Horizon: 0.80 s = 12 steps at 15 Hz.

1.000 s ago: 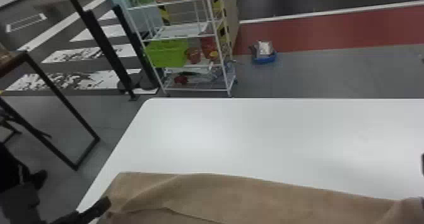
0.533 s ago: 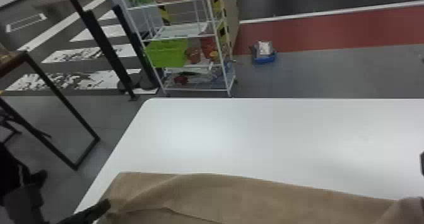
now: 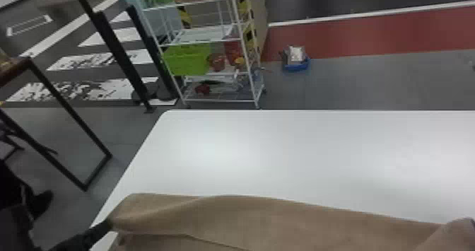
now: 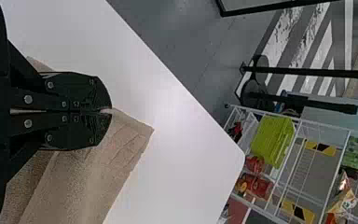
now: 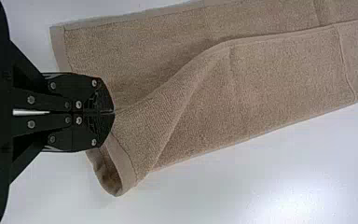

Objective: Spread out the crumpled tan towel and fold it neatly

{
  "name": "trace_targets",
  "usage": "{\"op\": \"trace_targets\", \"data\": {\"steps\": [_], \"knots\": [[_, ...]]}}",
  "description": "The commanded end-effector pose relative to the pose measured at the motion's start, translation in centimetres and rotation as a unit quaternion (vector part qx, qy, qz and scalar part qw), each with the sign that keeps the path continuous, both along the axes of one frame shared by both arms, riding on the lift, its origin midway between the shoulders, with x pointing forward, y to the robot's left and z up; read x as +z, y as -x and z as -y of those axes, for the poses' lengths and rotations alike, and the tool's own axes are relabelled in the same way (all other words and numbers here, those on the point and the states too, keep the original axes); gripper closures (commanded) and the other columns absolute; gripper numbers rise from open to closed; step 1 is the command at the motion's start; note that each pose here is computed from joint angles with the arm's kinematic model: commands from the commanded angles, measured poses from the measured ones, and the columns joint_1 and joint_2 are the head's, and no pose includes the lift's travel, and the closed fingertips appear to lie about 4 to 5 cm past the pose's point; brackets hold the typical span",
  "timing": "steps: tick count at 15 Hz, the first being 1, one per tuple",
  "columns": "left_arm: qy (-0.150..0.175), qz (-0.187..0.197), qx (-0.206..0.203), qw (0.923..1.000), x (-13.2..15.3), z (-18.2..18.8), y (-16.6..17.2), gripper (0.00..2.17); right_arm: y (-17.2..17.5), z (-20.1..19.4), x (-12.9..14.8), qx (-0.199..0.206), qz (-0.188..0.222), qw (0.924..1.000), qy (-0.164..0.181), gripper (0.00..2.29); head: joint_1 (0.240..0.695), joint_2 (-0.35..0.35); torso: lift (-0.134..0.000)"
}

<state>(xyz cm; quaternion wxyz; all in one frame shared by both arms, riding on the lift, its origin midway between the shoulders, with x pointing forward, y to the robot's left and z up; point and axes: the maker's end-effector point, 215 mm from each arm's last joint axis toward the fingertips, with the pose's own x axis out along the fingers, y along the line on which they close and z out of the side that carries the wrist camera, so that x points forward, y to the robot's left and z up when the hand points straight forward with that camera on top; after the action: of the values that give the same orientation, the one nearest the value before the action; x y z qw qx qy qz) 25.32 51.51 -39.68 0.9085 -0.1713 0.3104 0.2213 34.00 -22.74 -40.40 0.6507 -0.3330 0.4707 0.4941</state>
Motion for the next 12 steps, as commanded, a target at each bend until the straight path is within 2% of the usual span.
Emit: {"op": "trace_targets", "data": {"steps": [1, 7, 12], "knots": [[0.006, 0.000, 0.002, 1.0000, 0.3, 0.0, 0.4, 1.42, 1.5, 0.0, 0.8, 0.007, 0.002, 1.0000, -0.003, 1.19, 0.695, 0.350, -0.122], [0.017, 0.000, -0.005, 0.9998, 0.9, 0.3, 0.9, 1.42, 1.8, 1.2, 4.4, -0.014, 0.027, 0.9992, -0.027, 1.19, 0.695, 0.350, -0.122], [0.019, -0.001, 0.006, 0.9998, 1.2, -0.6, 1.5, 1.42, 1.9, 3.1, 5.4, -0.035, 0.037, 0.9982, -0.031, 1.19, 0.695, 0.350, -0.122]]}}
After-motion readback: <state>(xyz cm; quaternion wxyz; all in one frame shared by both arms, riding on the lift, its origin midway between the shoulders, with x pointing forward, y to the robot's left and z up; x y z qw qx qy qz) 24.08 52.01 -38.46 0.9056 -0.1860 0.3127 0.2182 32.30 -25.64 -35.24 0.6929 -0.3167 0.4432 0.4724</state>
